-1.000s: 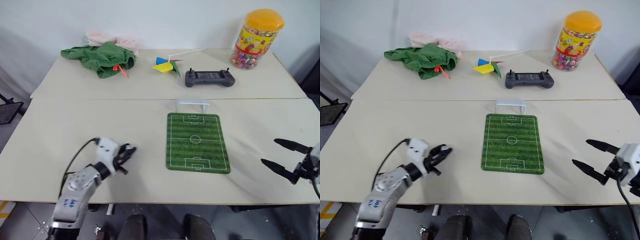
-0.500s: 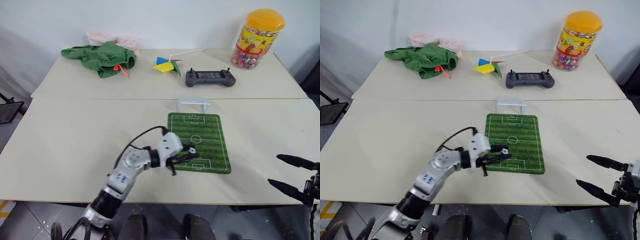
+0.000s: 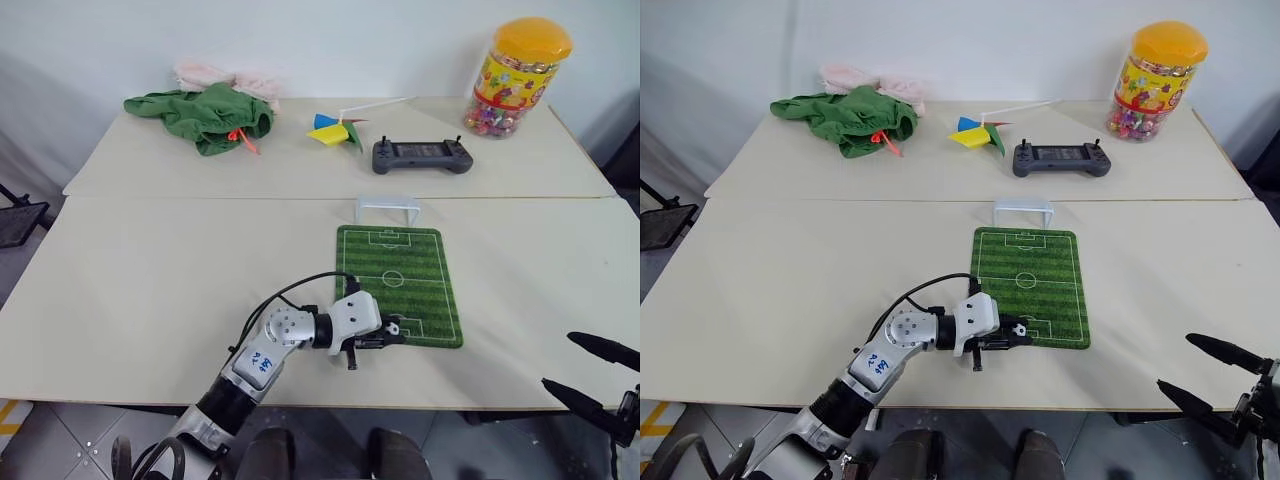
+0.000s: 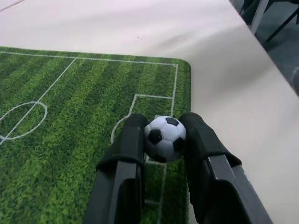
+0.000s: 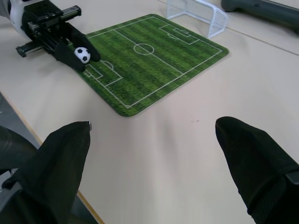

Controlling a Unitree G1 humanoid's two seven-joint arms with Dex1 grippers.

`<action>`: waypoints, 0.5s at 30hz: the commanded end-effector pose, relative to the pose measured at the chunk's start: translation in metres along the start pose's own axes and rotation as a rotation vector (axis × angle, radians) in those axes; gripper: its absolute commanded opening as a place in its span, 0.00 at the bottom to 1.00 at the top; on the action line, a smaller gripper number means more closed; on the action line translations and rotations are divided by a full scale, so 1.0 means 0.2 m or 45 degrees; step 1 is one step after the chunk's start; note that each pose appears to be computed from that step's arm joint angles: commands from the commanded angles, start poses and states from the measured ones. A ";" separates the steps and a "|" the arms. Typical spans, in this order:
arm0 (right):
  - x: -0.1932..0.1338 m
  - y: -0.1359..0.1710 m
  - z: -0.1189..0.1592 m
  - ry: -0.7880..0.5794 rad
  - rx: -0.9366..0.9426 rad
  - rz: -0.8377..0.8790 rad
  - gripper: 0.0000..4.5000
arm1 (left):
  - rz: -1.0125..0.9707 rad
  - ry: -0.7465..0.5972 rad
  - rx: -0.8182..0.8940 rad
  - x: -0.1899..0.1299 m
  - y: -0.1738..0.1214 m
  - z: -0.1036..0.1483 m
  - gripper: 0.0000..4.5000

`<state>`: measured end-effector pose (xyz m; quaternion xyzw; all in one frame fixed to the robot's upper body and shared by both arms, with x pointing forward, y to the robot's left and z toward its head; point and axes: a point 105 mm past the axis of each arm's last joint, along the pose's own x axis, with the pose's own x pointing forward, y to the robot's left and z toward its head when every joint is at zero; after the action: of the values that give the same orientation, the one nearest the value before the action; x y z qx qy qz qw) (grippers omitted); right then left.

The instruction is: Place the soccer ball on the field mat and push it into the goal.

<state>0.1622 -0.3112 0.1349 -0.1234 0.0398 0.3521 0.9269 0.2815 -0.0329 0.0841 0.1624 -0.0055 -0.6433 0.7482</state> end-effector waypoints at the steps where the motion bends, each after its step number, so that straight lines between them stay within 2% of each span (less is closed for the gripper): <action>1: -0.02 0.00 0.04 -0.014 -0.031 -0.037 1.00 | 0.006 -0.041 0.046 0.01 0.03 0.05 0.20; 15: -0.02 0.00 0.05 -0.008 -0.037 -0.089 1.00 | -0.105 -0.054 0.057 0.05 0.00 0.05 0.20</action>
<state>0.1624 -0.3089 0.1363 -0.1274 0.0390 0.3332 0.9334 0.2857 -0.0399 0.0852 0.1651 -0.0137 -0.6657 0.7276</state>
